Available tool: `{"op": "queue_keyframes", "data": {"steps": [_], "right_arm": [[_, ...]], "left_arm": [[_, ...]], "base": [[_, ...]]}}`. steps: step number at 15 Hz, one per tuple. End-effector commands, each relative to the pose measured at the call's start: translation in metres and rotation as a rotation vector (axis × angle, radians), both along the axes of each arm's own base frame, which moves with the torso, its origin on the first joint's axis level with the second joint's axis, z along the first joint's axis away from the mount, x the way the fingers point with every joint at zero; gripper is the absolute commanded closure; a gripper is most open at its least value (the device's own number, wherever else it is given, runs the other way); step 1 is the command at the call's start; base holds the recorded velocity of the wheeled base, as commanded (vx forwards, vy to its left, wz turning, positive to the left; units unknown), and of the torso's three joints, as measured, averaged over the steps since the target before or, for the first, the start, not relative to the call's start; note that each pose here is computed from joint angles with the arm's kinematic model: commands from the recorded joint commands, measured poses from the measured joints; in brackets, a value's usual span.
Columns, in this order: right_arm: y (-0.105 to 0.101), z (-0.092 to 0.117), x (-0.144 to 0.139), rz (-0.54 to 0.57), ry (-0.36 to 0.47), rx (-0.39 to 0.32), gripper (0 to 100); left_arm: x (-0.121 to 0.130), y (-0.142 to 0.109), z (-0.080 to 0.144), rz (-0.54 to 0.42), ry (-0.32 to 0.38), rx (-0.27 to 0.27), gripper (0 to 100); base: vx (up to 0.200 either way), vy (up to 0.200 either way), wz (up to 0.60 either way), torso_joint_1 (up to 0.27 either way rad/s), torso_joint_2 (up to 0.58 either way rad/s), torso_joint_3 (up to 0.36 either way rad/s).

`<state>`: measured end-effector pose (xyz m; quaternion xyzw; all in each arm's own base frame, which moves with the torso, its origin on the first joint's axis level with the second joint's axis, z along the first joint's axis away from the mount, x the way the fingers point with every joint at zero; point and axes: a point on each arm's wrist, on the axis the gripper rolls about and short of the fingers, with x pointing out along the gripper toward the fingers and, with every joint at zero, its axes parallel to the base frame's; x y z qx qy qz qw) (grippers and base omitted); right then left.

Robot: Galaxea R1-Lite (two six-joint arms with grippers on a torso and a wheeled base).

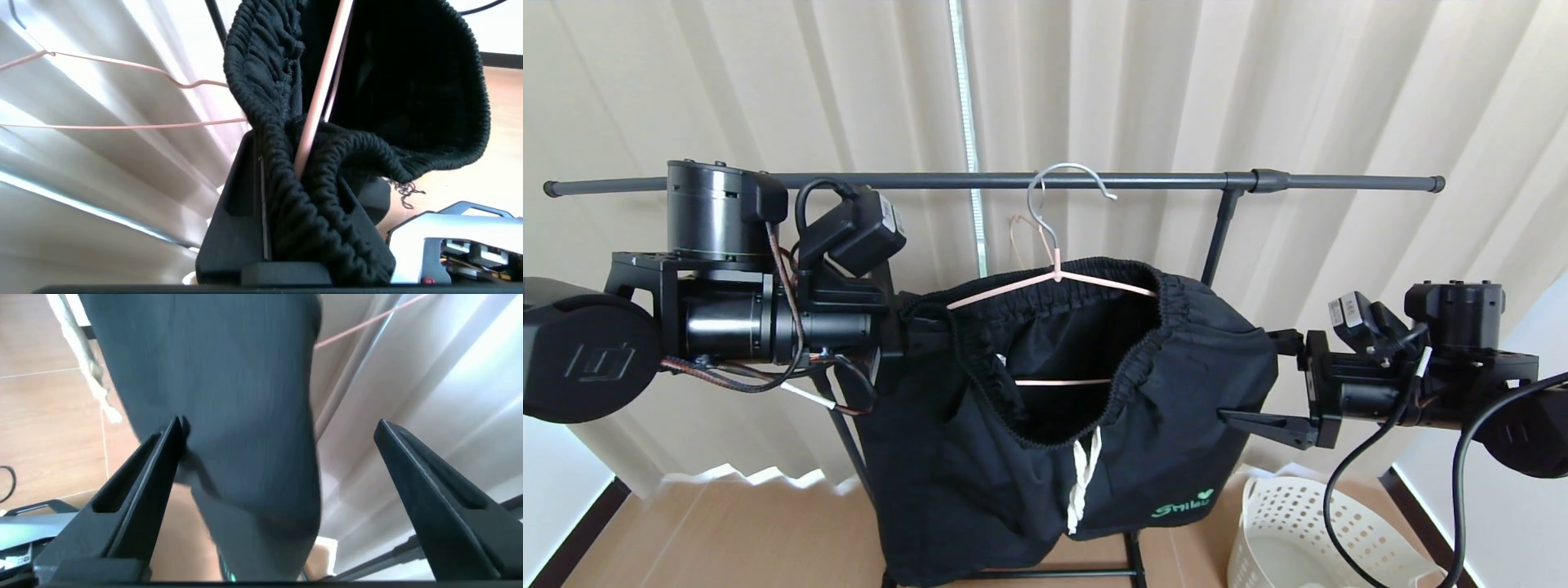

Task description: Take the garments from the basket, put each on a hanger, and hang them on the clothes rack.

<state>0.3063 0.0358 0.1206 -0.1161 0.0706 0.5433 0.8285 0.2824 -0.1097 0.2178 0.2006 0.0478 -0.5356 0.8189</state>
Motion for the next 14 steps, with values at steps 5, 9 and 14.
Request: {"op": "queue_keyframes", "data": {"steps": [5, 9, 14], "right_arm": [[-0.001, -0.007, 0.006, -0.003, 0.018, -0.001, 100], [-0.011, -0.004, 0.010, -0.036, 0.006, 0.001, 100], [-0.016, -0.008, 0.016, -0.051, 0.015, 0.001, 100]], "left_arm": [[-0.004, 0.002, 0.001, 0.003, -0.003, -0.002, 100], [-0.007, 0.007, 0.001, 0.017, -0.002, -0.001, 100], [-0.011, 0.010, 0.008, 0.031, 0.008, -0.023, 100]], "base": [[0.000, 0.000, 0.00, 0.000, 0.00, 0.000], [0.000, 0.000, 0.00, 0.000, 0.00, 0.000], [0.000, 0.000, 0.00, 0.000, 0.00, 0.000]]}}
